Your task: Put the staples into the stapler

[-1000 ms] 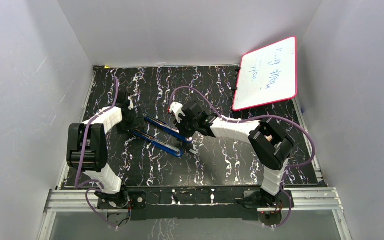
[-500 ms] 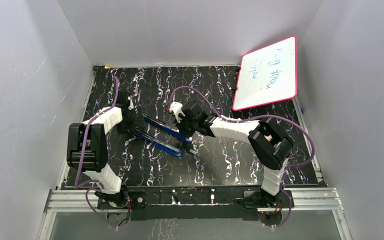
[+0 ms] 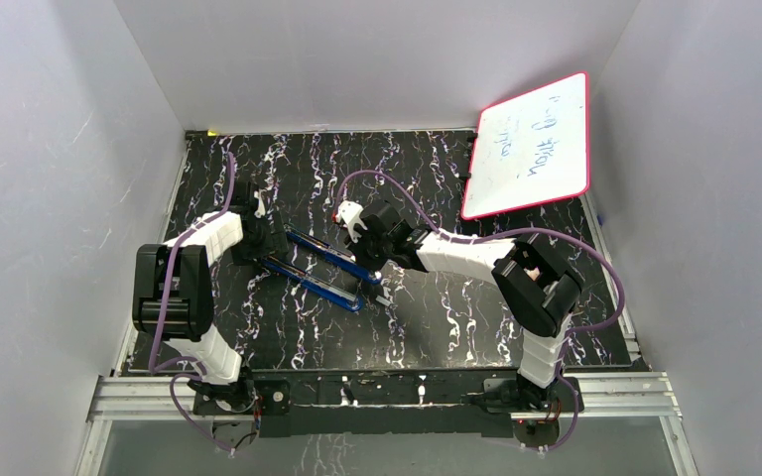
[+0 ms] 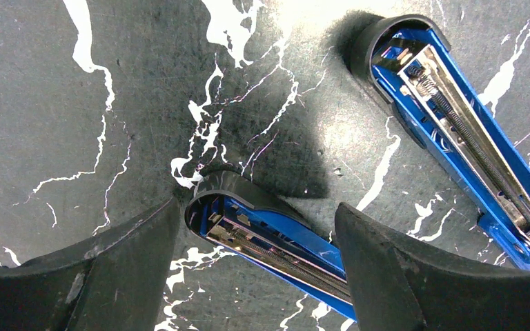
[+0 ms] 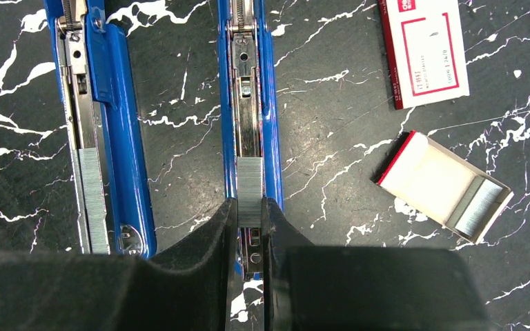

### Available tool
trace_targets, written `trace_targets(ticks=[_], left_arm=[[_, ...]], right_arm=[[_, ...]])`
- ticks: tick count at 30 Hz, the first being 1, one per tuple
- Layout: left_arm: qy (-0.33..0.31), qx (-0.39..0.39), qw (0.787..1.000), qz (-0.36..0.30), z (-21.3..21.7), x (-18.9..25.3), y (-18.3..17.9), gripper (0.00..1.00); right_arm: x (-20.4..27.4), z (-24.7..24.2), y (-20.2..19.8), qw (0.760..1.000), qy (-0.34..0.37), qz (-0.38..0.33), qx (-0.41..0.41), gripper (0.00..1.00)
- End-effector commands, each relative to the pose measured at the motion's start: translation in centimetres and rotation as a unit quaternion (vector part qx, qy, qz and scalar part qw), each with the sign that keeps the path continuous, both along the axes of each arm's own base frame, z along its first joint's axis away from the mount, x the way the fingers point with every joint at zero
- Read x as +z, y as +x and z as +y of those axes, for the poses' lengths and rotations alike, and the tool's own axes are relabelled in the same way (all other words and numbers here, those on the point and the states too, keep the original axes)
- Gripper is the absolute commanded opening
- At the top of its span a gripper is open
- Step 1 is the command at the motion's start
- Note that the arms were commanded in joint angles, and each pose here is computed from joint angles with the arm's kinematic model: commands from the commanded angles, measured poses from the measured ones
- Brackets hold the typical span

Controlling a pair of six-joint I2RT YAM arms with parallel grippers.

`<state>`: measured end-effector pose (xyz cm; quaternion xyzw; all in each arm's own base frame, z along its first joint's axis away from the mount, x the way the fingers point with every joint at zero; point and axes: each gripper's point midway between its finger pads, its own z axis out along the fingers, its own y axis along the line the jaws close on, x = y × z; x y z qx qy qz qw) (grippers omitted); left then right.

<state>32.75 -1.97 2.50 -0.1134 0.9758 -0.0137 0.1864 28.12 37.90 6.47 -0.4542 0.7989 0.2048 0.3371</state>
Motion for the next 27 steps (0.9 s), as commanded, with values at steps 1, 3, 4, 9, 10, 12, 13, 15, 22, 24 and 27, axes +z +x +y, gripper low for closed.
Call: trace_targets(ticks=[1, 3, 4, 9, 10, 12, 13, 15, 22, 24, 27], left_arm=[[-0.006, -0.006, 1.0, -0.005, -0.3, 0.9, 0.4, 0.81], [-0.006, -0.006, 1.0, -0.006, -0.3, 0.9, 0.5, 0.81], [-0.006, -0.006, 1.0, -0.006, -0.3, 0.9, 0.5, 0.81], [-0.006, -0.006, 1.0, -0.005, -0.3, 0.9, 0.5, 0.8], [-0.006, -0.006, 1.0, -0.006, -0.3, 0.9, 0.5, 0.81], [-0.006, -0.007, 1.0, -0.006, -0.3, 0.9, 0.5, 0.81], [-0.006, -0.007, 1.0, -0.006, -0.3, 0.9, 0.5, 0.81], [-0.006, -0.006, 1.0, -0.006, -0.3, 0.9, 0.5, 0.8], [-0.006, -0.006, 1.0, -0.006, -0.3, 0.9, 0.5, 0.81], [-0.006, -0.007, 1.0, -0.006, -0.3, 0.9, 0.5, 0.81], [-0.006, -0.006, 1.0, -0.007, -0.3, 0.9, 0.5, 0.81]], right_arm=[[2.1, 1.3, 0.7, 0.999, 0.025, -0.02, 0.013, 0.0], [1.9, 1.4, 0.6, 0.999, 0.023, -0.018, 0.016, 0.0], [1.8, 1.5, 0.6, 0.999, 0.023, -0.016, 0.018, 0.0], [1.5, 1.5, 0.4, 1.0, 0.02, -0.011, 0.02, 0.0], [1.4, 1.5, 0.4, 1.0, 0.019, -0.011, 0.02, 0.0], [1.3, 1.4, 0.4, 1.0, 0.016, -0.009, 0.019, 0.0], [1.2, 1.4, 0.5, 1.0, 0.014, -0.008, 0.019, 0.0], [0.9, 1.3, 0.4, 1.0, 0.01, -0.005, 0.02, 0.0], [0.5, 0.9, 0.6, 1.0, -0.003, -0.007, 0.015, 0.0], [0.4, 0.8, 0.6, 1.0, -0.006, -0.007, 0.014, 0.0], [0.4, 0.7, 0.6, 1.0, -0.008, -0.007, 0.014, 0.0]])
